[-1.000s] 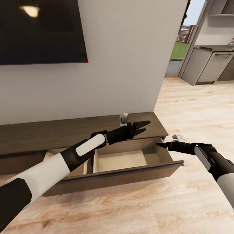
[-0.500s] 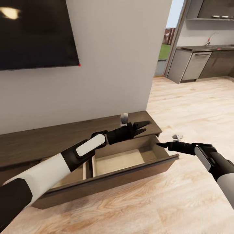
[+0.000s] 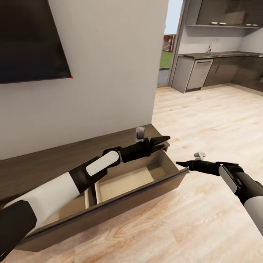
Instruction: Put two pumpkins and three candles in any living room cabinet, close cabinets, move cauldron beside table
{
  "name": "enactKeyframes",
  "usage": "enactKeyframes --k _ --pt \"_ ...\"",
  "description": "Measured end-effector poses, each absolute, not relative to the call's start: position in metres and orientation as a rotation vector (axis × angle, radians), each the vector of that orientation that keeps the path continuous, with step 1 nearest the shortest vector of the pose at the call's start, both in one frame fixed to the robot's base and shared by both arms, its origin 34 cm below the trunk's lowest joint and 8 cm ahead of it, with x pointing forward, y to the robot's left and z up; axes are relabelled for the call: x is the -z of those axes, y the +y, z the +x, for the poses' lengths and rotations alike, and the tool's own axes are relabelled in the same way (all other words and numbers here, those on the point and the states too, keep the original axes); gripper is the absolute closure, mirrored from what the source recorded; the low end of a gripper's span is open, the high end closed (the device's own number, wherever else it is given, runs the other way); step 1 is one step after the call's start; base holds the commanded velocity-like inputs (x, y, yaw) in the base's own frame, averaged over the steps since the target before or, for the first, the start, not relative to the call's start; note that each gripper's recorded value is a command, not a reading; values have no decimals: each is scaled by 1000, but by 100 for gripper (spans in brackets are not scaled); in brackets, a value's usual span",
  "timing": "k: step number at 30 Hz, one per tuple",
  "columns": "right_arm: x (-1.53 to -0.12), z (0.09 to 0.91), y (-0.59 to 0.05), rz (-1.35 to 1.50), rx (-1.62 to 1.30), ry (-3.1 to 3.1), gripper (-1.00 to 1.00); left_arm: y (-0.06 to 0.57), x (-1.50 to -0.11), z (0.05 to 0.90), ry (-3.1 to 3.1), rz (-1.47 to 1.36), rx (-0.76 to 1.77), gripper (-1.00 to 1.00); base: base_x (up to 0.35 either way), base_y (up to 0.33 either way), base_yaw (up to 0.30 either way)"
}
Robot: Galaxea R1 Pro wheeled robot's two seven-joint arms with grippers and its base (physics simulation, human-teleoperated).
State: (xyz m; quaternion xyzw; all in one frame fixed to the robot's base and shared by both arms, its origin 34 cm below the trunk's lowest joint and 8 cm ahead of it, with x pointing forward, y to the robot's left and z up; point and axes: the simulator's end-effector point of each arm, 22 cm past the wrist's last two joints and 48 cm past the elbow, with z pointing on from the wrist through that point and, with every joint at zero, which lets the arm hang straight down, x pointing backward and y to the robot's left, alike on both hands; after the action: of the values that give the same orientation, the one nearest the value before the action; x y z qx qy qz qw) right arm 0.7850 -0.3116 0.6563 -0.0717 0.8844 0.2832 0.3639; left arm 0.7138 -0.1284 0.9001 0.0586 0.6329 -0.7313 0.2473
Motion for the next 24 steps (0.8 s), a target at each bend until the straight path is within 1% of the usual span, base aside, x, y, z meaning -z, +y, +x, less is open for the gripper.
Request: enactKeyframes --k 13,18,24 --pt "-659 785 -314 -174 -704 2272 -100 -128 -905 714 1723 165 1978 -100 0 0 -241" --pt "-647 796 -344 -89 -511 2314 -100 -123 -905 717 1727 160 1961 -100 0 0 -231" --pt "-648 810 -396 36 -239 2315 -100 -77 -851 762 1839 44 1788 -100 0 0 -229"
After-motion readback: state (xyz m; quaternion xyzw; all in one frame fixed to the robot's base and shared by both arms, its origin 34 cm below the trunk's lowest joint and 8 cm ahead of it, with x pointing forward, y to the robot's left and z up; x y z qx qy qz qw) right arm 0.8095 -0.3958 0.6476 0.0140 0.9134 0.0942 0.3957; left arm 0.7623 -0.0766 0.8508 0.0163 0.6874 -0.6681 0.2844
